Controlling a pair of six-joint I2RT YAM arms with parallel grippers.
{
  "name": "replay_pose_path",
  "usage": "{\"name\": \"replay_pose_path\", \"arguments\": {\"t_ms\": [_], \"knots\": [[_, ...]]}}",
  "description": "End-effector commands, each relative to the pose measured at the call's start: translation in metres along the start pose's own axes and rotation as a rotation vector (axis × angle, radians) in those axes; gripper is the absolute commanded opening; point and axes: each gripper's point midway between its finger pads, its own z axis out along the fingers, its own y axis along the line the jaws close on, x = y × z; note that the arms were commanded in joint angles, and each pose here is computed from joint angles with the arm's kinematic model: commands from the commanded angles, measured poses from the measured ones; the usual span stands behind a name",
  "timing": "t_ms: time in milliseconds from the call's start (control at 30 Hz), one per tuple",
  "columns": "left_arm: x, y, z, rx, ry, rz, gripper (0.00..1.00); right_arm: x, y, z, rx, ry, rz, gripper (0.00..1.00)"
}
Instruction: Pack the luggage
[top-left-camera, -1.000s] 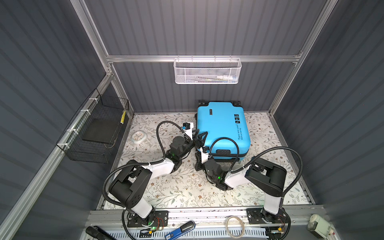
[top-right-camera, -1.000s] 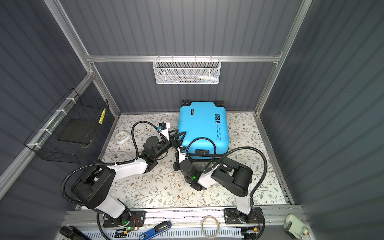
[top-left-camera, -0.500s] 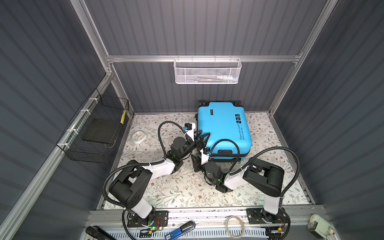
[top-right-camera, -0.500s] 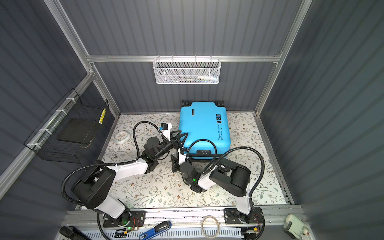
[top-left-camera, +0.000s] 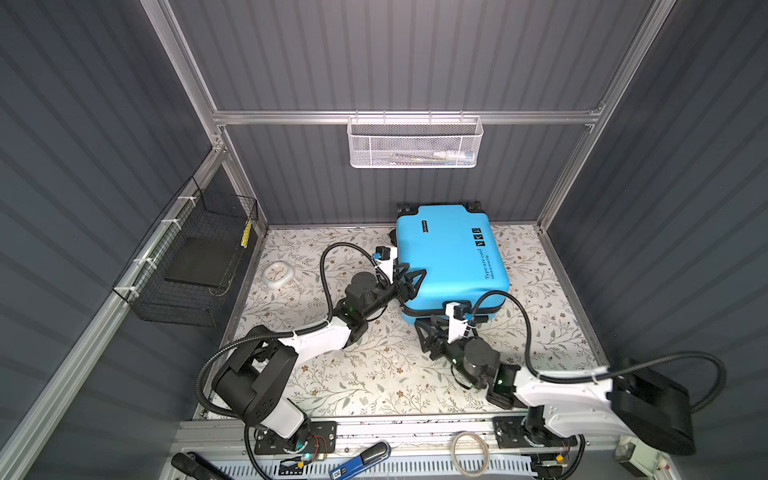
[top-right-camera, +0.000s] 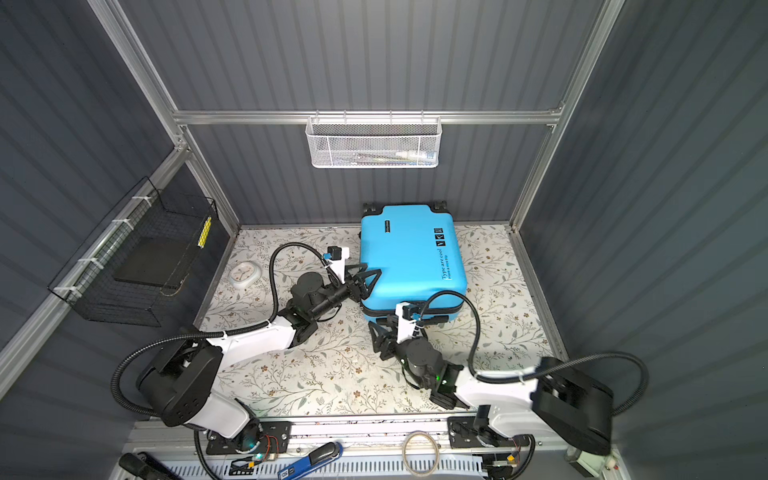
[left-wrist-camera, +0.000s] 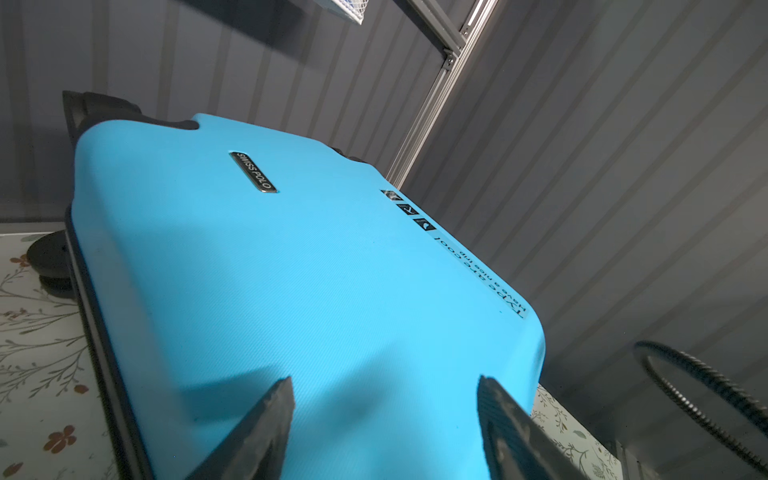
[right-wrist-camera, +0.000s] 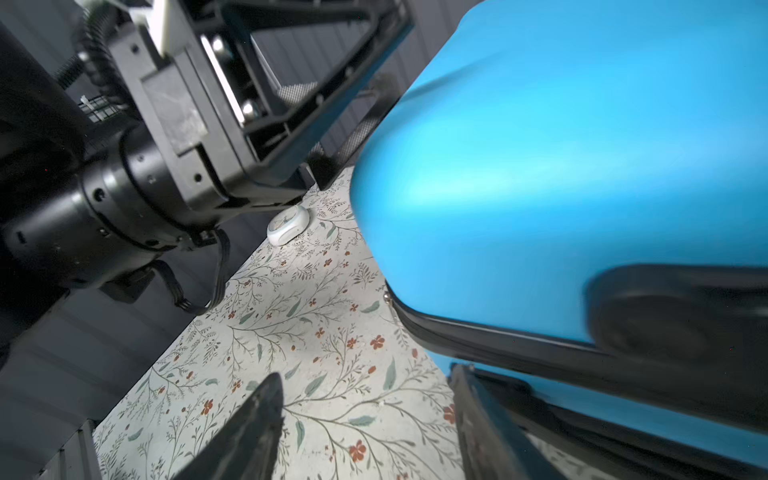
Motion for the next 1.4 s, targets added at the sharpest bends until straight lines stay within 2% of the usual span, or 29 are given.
{"name": "replay_pose_path", "arguments": {"t_ms": [0,133,300,367,400,433,533,900,1000,1167,1367], "knots": [[0.034,0.024,-0.005,-0.141,0.151,0.000,0.74,-0.007,-0.033,-0.022,0.134,0.037,-0.052,0.68],[0.036,0.044,-0.008,-0.193,0.183,0.000,0.76,-0.046,-0.064,-0.047,0.221,0.021,-0.023,0.71],[0.055,0.047,-0.003,-0.136,0.264,-0.009,0.78,-0.093,-0.100,-0.078,0.331,-0.032,0.046,0.75],[0.061,0.035,0.002,-0.057,0.293,-0.023,0.78,-0.108,-0.112,-0.089,0.388,-0.044,0.055,0.76],[0.062,0.030,0.003,-0.025,0.299,-0.033,0.83,-0.114,-0.115,-0.093,0.404,-0.054,0.056,0.77],[0.064,0.024,0.004,0.009,0.304,-0.046,0.99,-0.118,-0.118,-0.096,0.421,-0.060,0.058,0.77],[0.070,0.000,0.007,0.106,0.315,-0.064,0.99,-0.128,-0.127,-0.102,0.464,-0.075,0.075,0.78],[0.106,-0.090,0.016,0.244,0.358,-0.032,0.99,-0.138,-0.136,-0.099,0.458,-0.074,0.168,0.80],[0.100,-0.087,0.015,0.198,0.326,-0.030,0.99,-0.141,-0.134,-0.100,0.449,-0.084,0.175,0.80],[0.083,-0.060,0.002,0.020,0.286,0.036,1.00,-0.143,-0.131,-0.100,0.430,-0.084,0.191,0.81],[0.068,-0.041,-0.014,-0.114,0.275,0.114,1.00,-0.127,-0.155,-0.111,0.543,-0.046,0.279,0.83]]}}
